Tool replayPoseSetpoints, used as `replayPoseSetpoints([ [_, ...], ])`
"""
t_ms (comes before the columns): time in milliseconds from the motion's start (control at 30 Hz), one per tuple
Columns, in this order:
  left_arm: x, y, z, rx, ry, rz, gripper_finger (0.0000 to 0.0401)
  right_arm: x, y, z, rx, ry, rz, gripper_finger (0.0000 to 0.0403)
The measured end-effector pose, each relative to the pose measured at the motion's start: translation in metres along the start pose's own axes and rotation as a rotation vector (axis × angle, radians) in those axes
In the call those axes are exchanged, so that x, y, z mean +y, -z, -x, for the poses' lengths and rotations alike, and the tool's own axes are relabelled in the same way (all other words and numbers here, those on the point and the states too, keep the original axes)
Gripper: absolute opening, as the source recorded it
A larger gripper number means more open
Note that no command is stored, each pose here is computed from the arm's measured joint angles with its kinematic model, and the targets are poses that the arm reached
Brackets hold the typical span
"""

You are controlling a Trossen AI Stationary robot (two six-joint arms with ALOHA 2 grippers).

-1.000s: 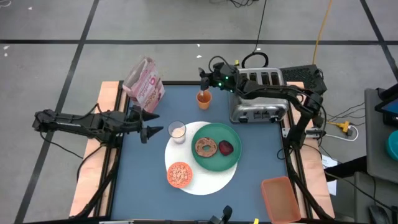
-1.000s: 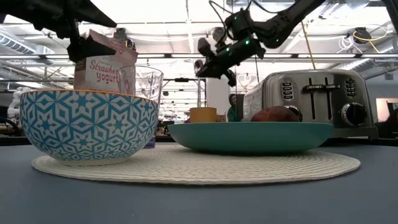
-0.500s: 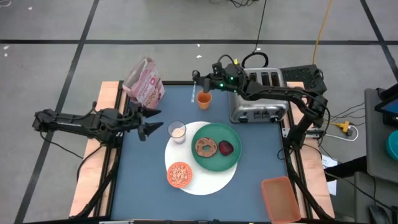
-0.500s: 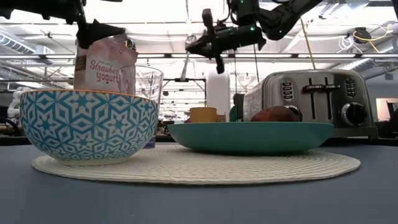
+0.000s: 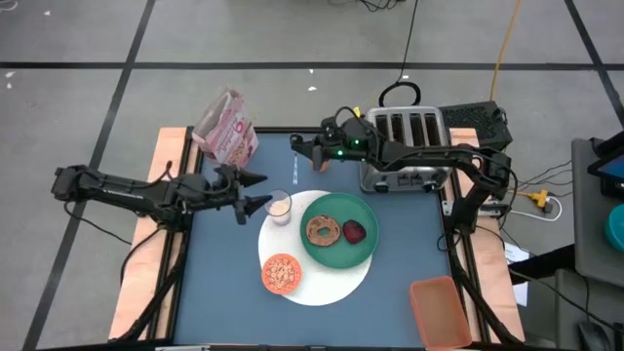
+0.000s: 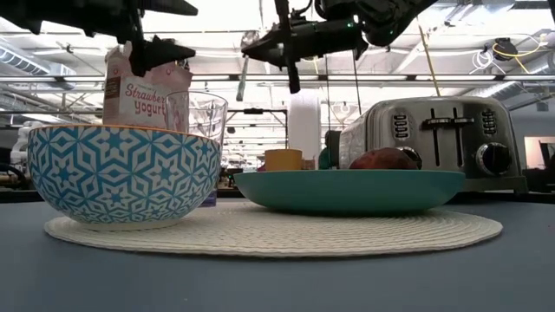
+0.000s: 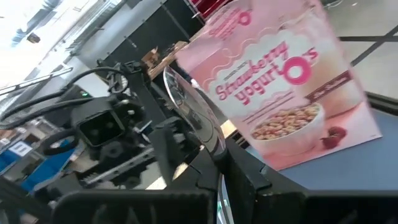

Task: Arrange a breakfast setting
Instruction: Put the green patterned spoon beside the table mat

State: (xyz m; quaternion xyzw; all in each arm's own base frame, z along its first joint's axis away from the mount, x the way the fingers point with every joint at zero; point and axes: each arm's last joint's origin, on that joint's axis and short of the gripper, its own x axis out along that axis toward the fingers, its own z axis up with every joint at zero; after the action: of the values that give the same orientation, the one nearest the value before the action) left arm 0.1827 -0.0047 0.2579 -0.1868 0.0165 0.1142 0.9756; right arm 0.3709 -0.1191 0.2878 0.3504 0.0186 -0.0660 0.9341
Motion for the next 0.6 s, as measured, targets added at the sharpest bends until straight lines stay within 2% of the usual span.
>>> replayPoseSetpoints([
  [600,-0.003,0.012,-0.025,-0.009,0.004,0.007,0.0370,0.036,0.021,-0.006,0.010,-0.128,0.021,0.0010],
])
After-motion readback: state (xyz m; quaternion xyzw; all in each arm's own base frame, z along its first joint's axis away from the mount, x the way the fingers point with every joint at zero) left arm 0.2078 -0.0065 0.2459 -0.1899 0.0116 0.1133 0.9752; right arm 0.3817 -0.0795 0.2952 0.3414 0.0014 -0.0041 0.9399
